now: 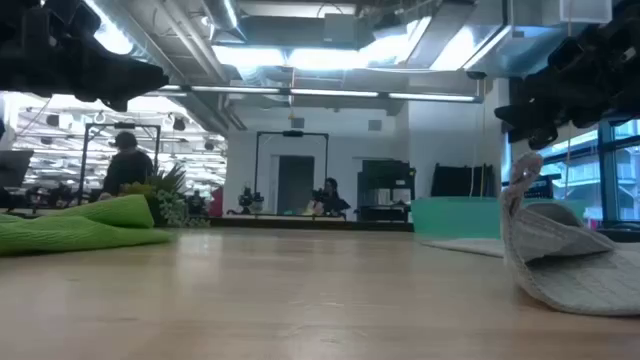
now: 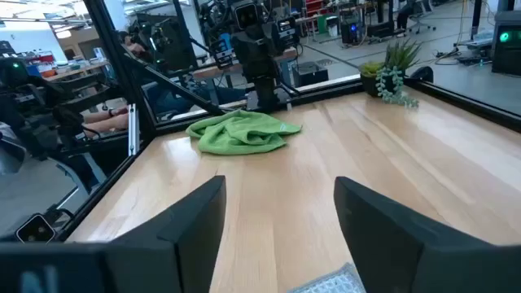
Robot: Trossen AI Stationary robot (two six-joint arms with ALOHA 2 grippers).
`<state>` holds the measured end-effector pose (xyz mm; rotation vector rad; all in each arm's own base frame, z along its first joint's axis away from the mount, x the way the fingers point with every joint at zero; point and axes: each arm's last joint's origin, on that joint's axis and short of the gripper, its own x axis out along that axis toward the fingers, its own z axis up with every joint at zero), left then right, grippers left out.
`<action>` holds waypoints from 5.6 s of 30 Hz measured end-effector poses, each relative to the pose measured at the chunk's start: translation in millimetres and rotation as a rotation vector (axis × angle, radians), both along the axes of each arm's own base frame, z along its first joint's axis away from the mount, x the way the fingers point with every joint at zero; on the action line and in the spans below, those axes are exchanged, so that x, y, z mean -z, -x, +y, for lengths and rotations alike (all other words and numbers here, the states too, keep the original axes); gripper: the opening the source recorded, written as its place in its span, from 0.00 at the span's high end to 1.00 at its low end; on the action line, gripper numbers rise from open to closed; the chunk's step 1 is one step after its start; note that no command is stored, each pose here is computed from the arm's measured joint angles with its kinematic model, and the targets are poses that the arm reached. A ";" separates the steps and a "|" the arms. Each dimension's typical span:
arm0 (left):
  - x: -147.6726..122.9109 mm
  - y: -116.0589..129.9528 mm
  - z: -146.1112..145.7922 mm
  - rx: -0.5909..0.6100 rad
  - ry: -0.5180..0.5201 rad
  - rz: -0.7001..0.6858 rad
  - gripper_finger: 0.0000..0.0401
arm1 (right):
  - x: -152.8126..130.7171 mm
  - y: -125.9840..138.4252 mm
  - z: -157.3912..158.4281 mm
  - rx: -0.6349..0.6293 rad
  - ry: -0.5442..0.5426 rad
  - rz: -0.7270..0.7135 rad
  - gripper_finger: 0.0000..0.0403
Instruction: Roll microfiber towels into tight, uniform cylinder then place into a basket
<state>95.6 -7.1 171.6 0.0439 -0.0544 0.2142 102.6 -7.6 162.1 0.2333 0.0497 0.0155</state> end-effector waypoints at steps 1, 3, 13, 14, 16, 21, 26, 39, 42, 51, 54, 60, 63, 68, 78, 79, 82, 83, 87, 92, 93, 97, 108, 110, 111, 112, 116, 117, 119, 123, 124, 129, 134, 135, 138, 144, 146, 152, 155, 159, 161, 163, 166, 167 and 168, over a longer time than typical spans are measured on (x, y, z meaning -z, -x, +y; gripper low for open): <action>0.0 0.0 0.0 0.000 0.000 0.000 0.73 | -0.1 0.0 0.0 0.000 0.000 0.000 0.42; 0.0 0.0 0.0 0.000 0.000 0.000 0.73 | -0.1 0.0 0.0 0.000 0.000 0.000 0.42; 0.1 0.0 0.0 0.000 0.000 0.001 0.73 | -0.1 0.0 0.0 0.000 0.000 0.000 0.42; 0.0 0.0 0.0 0.000 0.000 0.000 0.73 | -0.1 0.0 0.0 0.000 0.000 0.000 0.42; 0.0 0.0 0.0 0.000 0.000 0.001 0.73 | 0.0 0.0 0.0 0.000 0.000 0.000 0.42; 0.0 0.0 0.0 0.000 0.000 0.000 0.73 | 0.0 0.0 0.0 0.000 0.000 0.000 0.42; 0.0 0.0 0.0 0.000 0.000 0.000 0.73 | 0.0 0.0 0.0 0.000 0.000 0.000 0.42; 0.1 0.0 0.0 0.000 0.000 0.001 0.73 | -1.9 0.0 -2.3 0.066 0.315 -0.013 0.42; 0.1 0.0 0.0 0.000 0.000 0.001 0.73 | -1.6 0.0 -2.3 0.063 0.397 -0.008 0.42; 0.0 0.0 0.0 0.000 0.000 0.000 0.73 | -1.3 0.0 -2.3 0.066 0.302 -0.006 0.42; 0.0 0.0 0.0 0.000 0.000 0.000 0.73 | -1.3 0.0 -2.3 0.071 0.210 -0.008 0.42; 0.0 0.0 0.0 0.000 0.000 0.000 0.73 | -2.9 0.0 -2.3 0.073 0.185 -0.025 0.42; 0.0 0.0 0.0 0.000 0.000 0.000 0.73 | -3.0 0.0 -2.3 0.073 0.186 -0.027 0.42; 0.1 0.0 0.0 0.000 0.000 0.001 0.73 | -3.2 0.0 -2.3 0.073 0.184 -0.028 0.42; 0.0 0.0 0.0 0.000 0.000 0.000 0.73 | -6.9 0.0 -2.3 0.077 0.167 -0.067 0.42; 0.1 0.0 0.0 0.000 0.000 0.001 0.73 | -7.9 0.0 -2.3 0.078 0.168 -0.077 0.42; 0.0 0.0 0.0 0.000 0.000 0.000 0.73 | -10.3 0.1 -2.3 0.080 0.171 -0.102 0.42; 0.0 0.0 0.0 0.000 0.000 0.000 0.73 | -11.0 0.2 -2.3 0.080 0.172 -0.109 0.42; 0.0 0.0 0.0 0.000 0.000 0.000 0.73 | -12.6 0.3 -2.3 0.082 0.177 -0.126 0.42; 0.0 0.0 0.0 0.000 0.005 -0.001 0.73 | -12.4 0.3 -2.3 0.083 0.217 -0.122 0.42; -0.1 0.0 0.0 0.000 0.006 -0.002 0.73 | -12.4 0.3 -2.3 0.083 0.220 -0.122 0.42; -0.6 0.0 -0.3 0.010 0.038 -0.015 0.73 | -12.4 0.3 -2.3 0.083 0.220 -0.122 0.42; -28.6 6.5 -2.6 0.066 -0.026 -0.087 0.75 | -12.5 0.3 -2.3 0.083 0.221 -0.124 0.42; -36.9 8.5 -3.8 0.078 -0.038 -0.090 0.77 | -12.5 0.3 -2.3 0.083 0.221 -0.123 0.42; -39.7 8.9 -4.3 0.079 -0.040 -0.084 0.78 | -12.5 0.3 -2.3 0.083 0.221 -0.124 0.42; -42.0 8.8 -4.9 0.081 -0.041 -0.078 0.80 | -12.5 0.3 -2.3 0.083 0.223 -0.124 0.42; -52.9 7.3 -7.2 0.086 -0.050 -0.037 0.88 | -12.5 0.3 -2.3 0.083 0.223 -0.124 0.42; -54.5 6.4 -7.7 0.082 -0.056 -0.014 0.91 | -12.5 0.3 -2.3 0.083 0.223 -0.124 0.42; -57.3 3.7 -8.7 0.061 -0.064 0.036 0.96 | -12.5 0.3 -2.3 0.083 0.223 -0.124 0.42; -62.9 -2.4 -10.9 0.024 -0.075 0.122 0.99 | -12.5 0.3 -2.3 0.083 0.223 -0.123 0.42; -63.6 -4.1 -11.6 0.023 -0.079 0.146 0.99 | -12.5 0.3 -2.3 0.083 0.223 -0.123 0.42; -63.1 -12.8 -15.0 -0.013 -0.057 0.301 1.00 | -12.5 0.3 -2.3 0.083 0.223 -0.123 0.42; -65.9 -24.7 -22.7 -0.001 -0.008 0.447 1.00 | -12.0 0.2 -2.3 0.083 0.219 -0.119 0.42; -67.8 -27.2 -25.0 0.021 0.000 0.471 1.00 | -11.9 0.2 -2.3 0.082 0.219 -0.118 0.42; -70.8 -31.8 -31.0 0.070 0.057 0.569 1.00 | -12.0 0.2 -2.3 0.082 0.222 -0.118 0.42; -58.1 -37.3 -42.4 0.079 0.278 0.759 1.00 | -11.0 0.2 -2.3 0.081 0.218 -0.108 0.42; -51.4 -38.9 -47.1 0.084 0.369 0.826 1.00 | -10.4 0.1 -2.3 0.080 0.221 -0.102 0.42; -33.9 -42.1 -48.0 -0.092 0.475 0.938 1.00 | -10.4 0.1 -2.3 0.081 0.221 -0.101 0.42; -25.7 -48.4 -42.4 -0.184 0.474 0.972 1.00 | -10.4 0.1 -2.3 0.080 0.221 -0.101 0.42; -18.3 -56.1 -38.3 -0.222 0.469 1.015 0.99 | -10.4 0.1 -2.3 0.080 0.217 -0.102 0.42; -16.5 -58.3 -34.6 -0.250 0.459 1.020 0.97 | -10.4 0.1 -2.3 0.081 0.218 -0.102 0.42; -15.8 -59.7 -31.0 -0.260 0.441 1.029 0.94 | -10.4 0.1 -2.3 0.080 0.218 -0.102 0.42; -15.7 -61.0 -26.1 -0.280 0.455 1.027 0.89 | -10.4 0.1 -2.3 0.080 0.218 -0.102 0.42; -15.7 -61.4 -23.9 -0.293 0.465 1.023 0.87 | -10.4 0.1 -2.3 0.080 0.218 -0.102 0.42; -15.7 -61.8 -21.9 -0.309 0.478 1.018 0.85 | -10.4 0.1 -2.3 0.080 0.218 -0.102 0.42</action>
